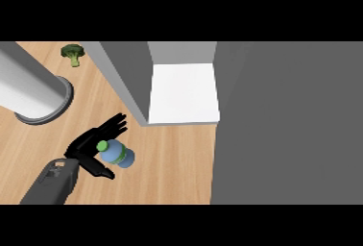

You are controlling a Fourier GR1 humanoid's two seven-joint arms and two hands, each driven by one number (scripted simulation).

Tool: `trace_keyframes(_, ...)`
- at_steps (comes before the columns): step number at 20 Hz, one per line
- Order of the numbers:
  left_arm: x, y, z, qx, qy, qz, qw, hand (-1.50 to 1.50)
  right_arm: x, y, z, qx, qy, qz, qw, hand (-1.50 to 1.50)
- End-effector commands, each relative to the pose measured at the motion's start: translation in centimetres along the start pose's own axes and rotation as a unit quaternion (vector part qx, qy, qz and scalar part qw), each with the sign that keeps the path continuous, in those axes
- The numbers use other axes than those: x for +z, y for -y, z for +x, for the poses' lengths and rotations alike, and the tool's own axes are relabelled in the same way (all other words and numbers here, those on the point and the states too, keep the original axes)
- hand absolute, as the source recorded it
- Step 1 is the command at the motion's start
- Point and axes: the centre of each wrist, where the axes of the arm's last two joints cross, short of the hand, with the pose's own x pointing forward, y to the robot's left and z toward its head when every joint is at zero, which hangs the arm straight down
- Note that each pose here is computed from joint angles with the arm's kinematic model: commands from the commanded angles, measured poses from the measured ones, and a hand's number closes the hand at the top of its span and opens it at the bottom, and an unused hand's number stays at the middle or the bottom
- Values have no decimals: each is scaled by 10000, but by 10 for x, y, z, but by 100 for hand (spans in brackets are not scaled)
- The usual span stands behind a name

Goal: Pick up the bottled water, place it into the cabinet and close the cabinet

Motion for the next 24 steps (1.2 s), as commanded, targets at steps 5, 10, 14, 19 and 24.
trace_keyframes(5,-6,-2,-3,483,327,-465,9972,-150,-7,-5,-9,-60,-29,97,9999,-150)
trace_keyframes(10,-11,19,-26,843,356,-564,9942,-150,-5,5,-1,-23,-68,44,10000,-150)
trace_keyframes(14,-9,19,-29,1097,256,-869,9898,-150,-8,-4,-6,-11,-1,14,10000,-150)
trace_keyframes(19,-23,34,-35,1349,108,-1042,9853,-150,-2,-2,-7,-59,-31,33,10000,-150)
trace_keyframes(24,-25,48,-46,1397,87,-1239,9824,-150,-16,-5,-7,-91,-47,95,9999,-150)
